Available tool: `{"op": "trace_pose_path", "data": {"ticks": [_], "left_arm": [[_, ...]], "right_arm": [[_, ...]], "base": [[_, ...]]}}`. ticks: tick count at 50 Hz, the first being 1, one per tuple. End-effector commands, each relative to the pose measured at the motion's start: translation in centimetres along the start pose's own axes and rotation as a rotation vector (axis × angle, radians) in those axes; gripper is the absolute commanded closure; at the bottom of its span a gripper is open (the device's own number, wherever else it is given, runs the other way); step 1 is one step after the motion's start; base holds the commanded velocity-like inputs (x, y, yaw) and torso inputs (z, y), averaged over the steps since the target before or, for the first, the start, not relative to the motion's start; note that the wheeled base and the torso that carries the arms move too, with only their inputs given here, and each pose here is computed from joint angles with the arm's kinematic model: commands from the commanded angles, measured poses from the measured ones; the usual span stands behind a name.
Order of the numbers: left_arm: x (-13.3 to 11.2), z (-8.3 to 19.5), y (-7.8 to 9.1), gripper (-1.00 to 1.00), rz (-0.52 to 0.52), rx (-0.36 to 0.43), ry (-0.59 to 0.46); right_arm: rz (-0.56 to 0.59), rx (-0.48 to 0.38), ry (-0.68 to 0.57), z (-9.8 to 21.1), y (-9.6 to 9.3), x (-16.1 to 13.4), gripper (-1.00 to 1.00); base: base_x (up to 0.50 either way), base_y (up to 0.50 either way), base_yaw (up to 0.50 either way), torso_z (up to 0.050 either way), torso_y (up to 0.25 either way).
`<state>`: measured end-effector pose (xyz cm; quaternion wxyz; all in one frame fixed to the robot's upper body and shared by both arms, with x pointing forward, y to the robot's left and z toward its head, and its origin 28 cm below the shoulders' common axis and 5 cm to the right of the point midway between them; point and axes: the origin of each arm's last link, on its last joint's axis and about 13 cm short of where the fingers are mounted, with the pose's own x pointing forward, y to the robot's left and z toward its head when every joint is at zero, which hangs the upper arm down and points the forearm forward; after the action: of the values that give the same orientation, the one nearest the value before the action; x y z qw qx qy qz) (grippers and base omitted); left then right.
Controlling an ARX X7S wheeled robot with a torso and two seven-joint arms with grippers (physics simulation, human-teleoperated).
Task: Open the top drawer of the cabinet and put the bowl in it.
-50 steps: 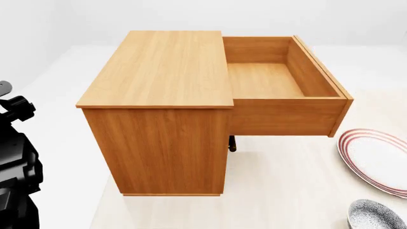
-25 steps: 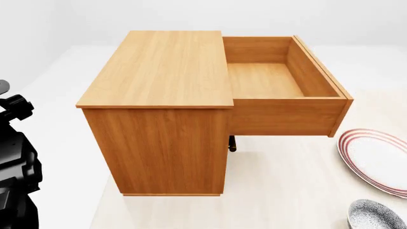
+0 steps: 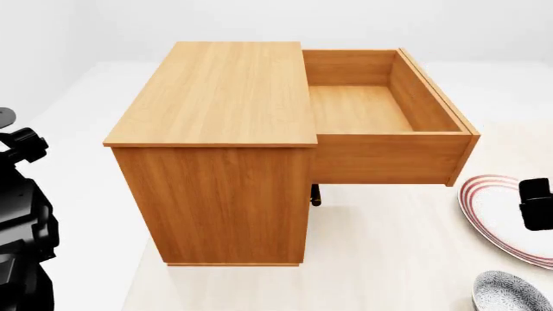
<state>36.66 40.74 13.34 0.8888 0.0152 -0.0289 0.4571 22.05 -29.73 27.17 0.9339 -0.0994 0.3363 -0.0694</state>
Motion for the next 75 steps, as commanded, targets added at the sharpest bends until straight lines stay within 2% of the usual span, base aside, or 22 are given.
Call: {"op": "trace_pose_path", "data": {"ticks": [1,10,27,55,75], "left_arm": [[-0.1,-0.1,0.0,-1.00,-0.001,0.004,0.000],[0.0,0.0,-0.1,-1.00,-0.002,0.005,-0.002],[0.0,0.1,0.0,-1.00,0.000,0.004,-0.003],[-0.1,-0.1,-0.1,-1.00,-0.004,0.004,-0.005],[0.0,0.1,-0.1,-1.00,-0.004,0.001,-0.008]], "right_arm": [[0.002,0.037,0.077,-3.3,-0.5,1.7,-1.00],[-0.004,0.040,0.118,-4.4,-0.5,2.3,-1.00],[-0.064,0.065,0.164,-5.8,-2.0,1.2,-1.00],[-0.016,0.092,0.230,-11.1,-0.4,6.8,-1.00],[-0.019,0.079,0.267,-13.5,-0.2,7.9,-1.00]], "base": [[0.00,0.00,0.00,0.000,0.000],[0.00,0.00,0.00,0.000,0.000],[0.00,0.00,0.00,0.000,0.000],[0.00,0.00,0.00,0.000,0.000],[0.00,0.00,0.00,0.000,0.000]]}}
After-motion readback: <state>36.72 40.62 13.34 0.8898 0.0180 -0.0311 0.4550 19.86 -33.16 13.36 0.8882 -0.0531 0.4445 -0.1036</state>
